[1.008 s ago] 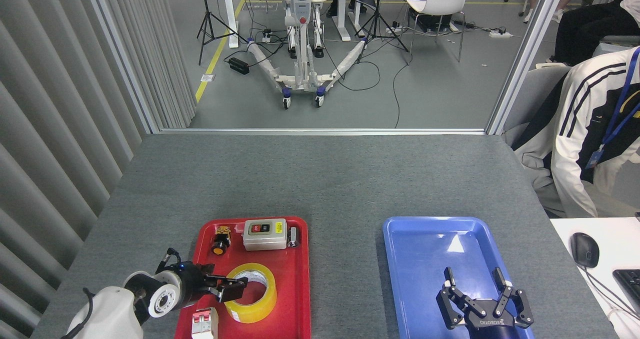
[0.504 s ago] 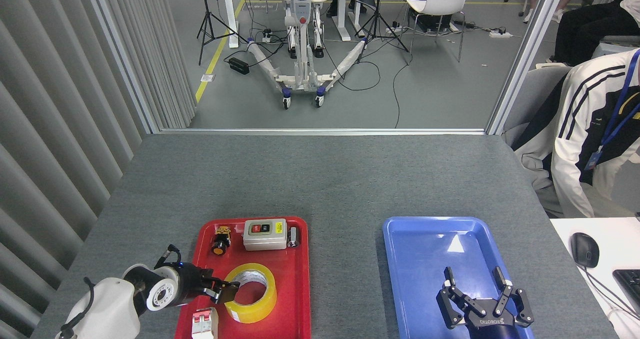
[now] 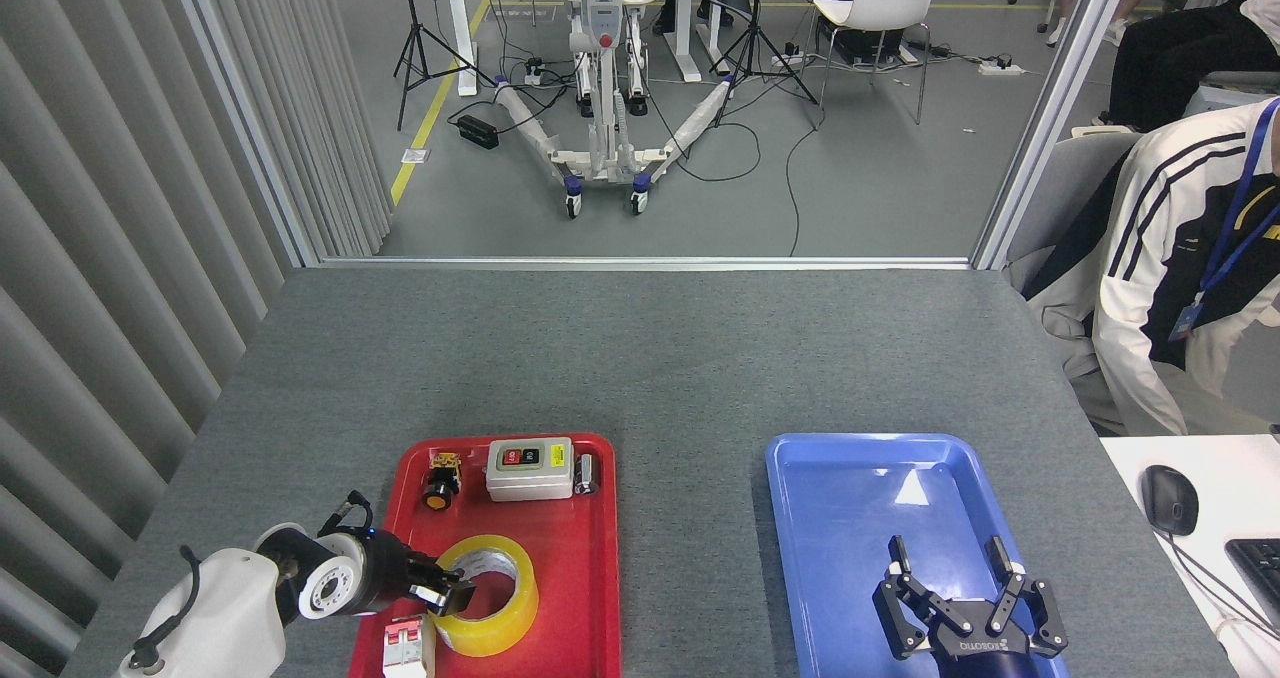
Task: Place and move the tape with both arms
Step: 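Lift the tape roll with the left gripper toward the blue tray, then grasp the tape roll with the right gripper beside the left gripper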
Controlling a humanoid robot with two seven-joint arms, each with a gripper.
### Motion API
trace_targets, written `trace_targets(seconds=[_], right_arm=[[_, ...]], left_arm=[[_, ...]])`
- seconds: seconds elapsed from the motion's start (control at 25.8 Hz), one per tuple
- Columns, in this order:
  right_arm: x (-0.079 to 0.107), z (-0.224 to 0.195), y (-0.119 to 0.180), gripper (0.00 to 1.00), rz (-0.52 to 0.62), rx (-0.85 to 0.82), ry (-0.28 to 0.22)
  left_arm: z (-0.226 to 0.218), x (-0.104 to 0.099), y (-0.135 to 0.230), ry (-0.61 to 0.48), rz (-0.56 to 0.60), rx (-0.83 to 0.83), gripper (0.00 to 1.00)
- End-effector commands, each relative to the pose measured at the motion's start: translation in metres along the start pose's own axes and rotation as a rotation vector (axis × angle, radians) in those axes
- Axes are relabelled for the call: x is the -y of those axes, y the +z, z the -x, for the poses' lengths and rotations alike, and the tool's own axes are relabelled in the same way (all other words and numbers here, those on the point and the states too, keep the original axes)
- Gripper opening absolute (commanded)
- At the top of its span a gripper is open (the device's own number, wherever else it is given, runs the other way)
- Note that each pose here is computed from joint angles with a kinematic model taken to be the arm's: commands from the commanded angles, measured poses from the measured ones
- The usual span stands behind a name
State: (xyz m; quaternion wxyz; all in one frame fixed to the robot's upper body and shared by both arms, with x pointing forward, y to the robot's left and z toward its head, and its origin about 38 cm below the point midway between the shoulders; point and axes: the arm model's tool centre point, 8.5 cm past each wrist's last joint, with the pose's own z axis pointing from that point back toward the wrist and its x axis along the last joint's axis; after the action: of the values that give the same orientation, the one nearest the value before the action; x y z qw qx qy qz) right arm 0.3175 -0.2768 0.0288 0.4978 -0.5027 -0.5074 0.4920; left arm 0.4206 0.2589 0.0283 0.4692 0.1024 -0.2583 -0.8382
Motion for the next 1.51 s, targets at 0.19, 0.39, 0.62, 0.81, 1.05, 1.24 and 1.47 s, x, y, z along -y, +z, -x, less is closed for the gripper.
trace_targets(seconds=[0.19, 0.39, 0.62, 0.81, 1.05, 1.24, 1.47], right_arm=[[0.0, 0.0, 0.001, 1.0, 0.005, 0.002, 0.0], [0.001, 0.0, 0.001, 1.0, 0.013, 0.002, 0.0], [0.007, -0.011, 0.006, 1.0, 0.071, 0.176, -0.026], [0.016, -0.017, 0.024, 1.0, 0.107, 0.516, -0.095], [0.02, -0.019, 0.035, 1.0, 0.124, 0.627, -0.177], [0.014, -0.027, 0.042, 1.0, 0.109, 0.63, -0.203], [0.015, -0.041, 0.043, 1.0, 0.119, 0.656, -0.235]], left_arm=[[-0.01, -0.041, 0.015, -0.129, -0.092, 0.066, 0.13], [-0.029, -0.08, 0.038, -0.196, -0.376, 0.205, 0.1], [-0.103, -0.086, 0.023, -0.164, -0.638, 0.536, 0.06], [-0.139, -0.077, 0.001, -0.129, -0.626, 0.612, 0.05], [-0.16, -0.084, -0.001, -0.125, -0.656, 0.658, 0.04], [-0.177, -0.09, -0.004, -0.121, -0.669, 0.696, 0.02], [-0.197, -0.1, -0.009, -0.062, -0.718, 0.752, 0.0]])
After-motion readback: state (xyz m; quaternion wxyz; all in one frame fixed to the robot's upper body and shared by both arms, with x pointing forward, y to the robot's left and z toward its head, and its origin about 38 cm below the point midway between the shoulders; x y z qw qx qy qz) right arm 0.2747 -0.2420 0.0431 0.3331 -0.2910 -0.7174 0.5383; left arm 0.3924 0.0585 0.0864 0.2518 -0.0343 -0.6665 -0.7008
